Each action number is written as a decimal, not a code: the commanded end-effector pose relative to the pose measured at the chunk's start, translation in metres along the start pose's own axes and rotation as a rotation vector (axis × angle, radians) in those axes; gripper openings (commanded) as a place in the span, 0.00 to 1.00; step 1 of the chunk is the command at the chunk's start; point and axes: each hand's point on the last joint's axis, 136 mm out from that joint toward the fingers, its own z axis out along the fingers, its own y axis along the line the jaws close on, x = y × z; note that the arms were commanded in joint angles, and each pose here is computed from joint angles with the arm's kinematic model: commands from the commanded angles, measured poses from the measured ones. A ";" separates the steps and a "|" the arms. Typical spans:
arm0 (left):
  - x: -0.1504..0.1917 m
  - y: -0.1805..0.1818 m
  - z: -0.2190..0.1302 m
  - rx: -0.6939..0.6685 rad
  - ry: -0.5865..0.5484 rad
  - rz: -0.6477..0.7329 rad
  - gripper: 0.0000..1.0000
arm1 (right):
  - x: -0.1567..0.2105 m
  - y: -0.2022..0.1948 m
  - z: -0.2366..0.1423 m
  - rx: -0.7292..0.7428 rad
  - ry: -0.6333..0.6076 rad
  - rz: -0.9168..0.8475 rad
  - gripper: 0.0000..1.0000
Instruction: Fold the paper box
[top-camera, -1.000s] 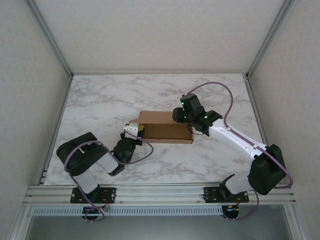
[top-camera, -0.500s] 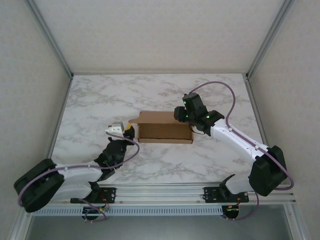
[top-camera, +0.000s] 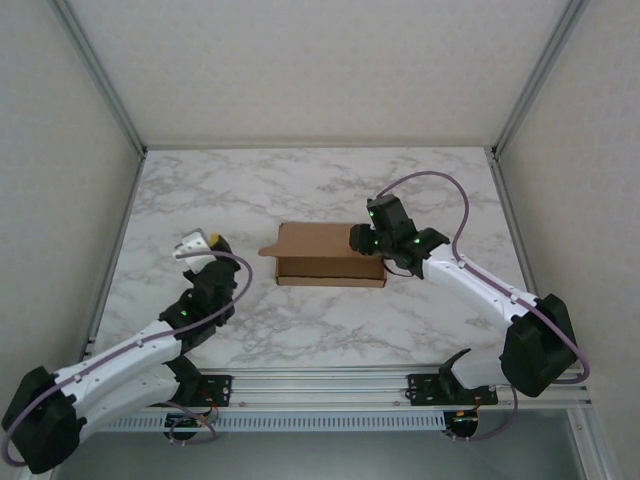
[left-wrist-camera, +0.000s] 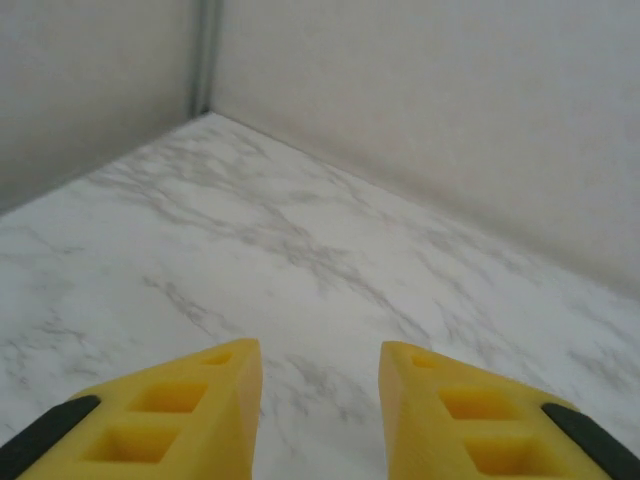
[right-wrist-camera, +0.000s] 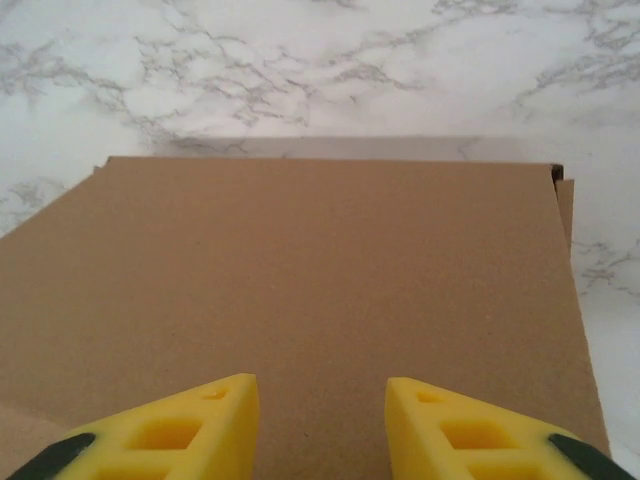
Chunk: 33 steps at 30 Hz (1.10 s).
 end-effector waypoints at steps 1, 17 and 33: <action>-0.018 -0.008 0.004 0.030 0.050 -0.099 0.35 | 0.015 -0.008 0.006 0.007 0.031 -0.012 0.39; 0.072 -0.143 0.010 0.499 0.545 0.075 0.34 | 0.093 -0.047 0.062 0.112 0.240 -0.017 0.38; 0.162 -0.155 -0.007 0.619 0.855 -0.003 0.18 | 0.041 -0.039 0.018 0.002 0.151 0.047 0.39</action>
